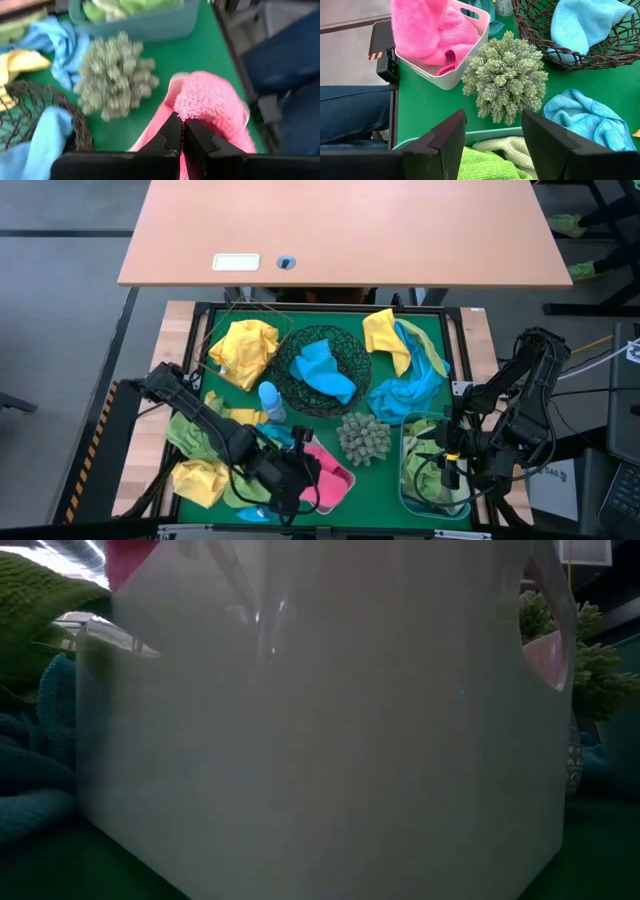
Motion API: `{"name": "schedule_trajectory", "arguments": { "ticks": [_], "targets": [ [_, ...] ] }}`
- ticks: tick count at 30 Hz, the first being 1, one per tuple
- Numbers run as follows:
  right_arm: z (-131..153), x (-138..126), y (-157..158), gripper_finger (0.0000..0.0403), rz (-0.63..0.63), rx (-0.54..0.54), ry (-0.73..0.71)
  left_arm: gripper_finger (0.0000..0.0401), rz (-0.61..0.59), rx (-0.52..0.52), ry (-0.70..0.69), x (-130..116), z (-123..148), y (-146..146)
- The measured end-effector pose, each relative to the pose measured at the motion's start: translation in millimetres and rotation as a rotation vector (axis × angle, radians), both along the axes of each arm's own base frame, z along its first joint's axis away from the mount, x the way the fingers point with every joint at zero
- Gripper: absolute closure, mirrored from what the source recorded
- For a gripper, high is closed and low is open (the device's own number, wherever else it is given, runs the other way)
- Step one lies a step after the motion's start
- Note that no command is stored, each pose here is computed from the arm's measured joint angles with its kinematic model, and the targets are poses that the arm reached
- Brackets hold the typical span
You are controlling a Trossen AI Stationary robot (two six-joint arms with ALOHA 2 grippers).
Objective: Sort microfiber towel by color & place in baskets
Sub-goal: Put the pink microfiber cloth into the white bin
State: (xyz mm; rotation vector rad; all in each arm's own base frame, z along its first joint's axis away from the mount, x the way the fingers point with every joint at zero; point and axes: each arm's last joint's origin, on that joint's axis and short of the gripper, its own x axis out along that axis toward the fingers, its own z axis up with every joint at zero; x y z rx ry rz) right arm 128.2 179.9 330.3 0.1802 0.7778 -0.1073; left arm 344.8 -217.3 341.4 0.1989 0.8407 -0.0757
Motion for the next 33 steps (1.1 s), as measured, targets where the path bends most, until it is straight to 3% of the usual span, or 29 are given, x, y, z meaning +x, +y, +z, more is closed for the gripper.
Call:
{"name": "schedule_trajectory", "arguments": {
  "ticks": [9,15,26,33],
  "targets": [
    [-1,0,0,0.0207,0.000,-0.004,0.002,0.0401,0.015,0.075,0.142,15,-35,4],
    [-1,0,0,0.0207,0.000,-0.005,0.002,0.0401,0.012,0.065,0.245,29,-59,11],
    [-1,0,0,0.0207,0.000,-0.004,0.002,0.0401,-0.106,0.024,0.448,52,-114,13],
    [-1,0,0,0.0207,0.000,-0.003,0.001,0.0401,-0.084,0.041,0.507,59,-130,24]
  ]
}}
